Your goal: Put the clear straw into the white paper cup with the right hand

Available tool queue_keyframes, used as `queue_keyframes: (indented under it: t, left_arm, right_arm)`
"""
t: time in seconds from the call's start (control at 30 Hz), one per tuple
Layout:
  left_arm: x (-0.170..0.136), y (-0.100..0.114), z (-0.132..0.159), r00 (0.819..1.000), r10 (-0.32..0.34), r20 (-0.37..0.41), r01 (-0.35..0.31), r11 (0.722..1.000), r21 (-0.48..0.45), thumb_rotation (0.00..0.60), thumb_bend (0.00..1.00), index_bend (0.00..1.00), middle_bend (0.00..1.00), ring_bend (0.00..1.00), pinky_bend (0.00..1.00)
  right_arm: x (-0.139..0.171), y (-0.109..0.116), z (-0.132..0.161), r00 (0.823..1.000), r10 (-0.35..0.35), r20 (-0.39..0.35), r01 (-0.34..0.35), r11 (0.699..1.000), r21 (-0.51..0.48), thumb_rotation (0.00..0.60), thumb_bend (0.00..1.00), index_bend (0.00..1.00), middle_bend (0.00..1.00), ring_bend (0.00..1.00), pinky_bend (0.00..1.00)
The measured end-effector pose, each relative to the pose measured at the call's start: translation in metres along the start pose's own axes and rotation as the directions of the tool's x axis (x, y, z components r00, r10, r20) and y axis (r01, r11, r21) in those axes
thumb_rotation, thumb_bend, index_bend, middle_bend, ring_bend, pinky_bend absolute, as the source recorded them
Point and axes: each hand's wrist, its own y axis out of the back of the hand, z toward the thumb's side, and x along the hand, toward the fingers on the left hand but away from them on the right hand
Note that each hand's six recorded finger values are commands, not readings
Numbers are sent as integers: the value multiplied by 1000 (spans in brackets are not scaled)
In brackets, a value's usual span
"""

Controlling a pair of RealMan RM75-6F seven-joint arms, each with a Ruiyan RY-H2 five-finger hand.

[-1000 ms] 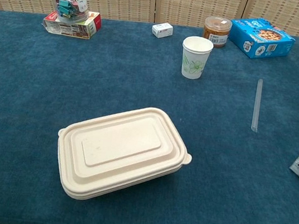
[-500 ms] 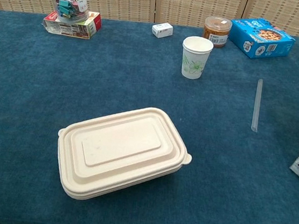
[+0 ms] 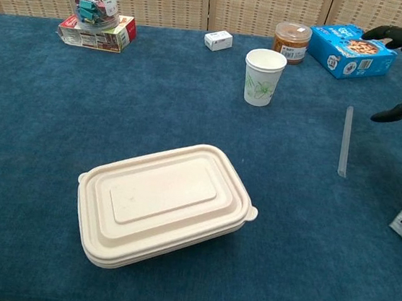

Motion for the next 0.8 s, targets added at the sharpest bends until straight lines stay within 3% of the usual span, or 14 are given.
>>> queue_keyframes:
  t: [0.5,0.8]
  left_arm:
    - [2,2,-2,1000,2,-9,-2,1000,-11,600,0,0,0,0,0]
    - [2,3,-3,1000,3,-8,-3,1000,-12,600,0,0,0,0,0]
  right_arm:
    - [-29,-43,23,999,-9,48,1,987,158,600,0,0,0,0,0]
    - [-24,-63,25,997,25,67,-38,982,186,600,0,0,0,0,0]
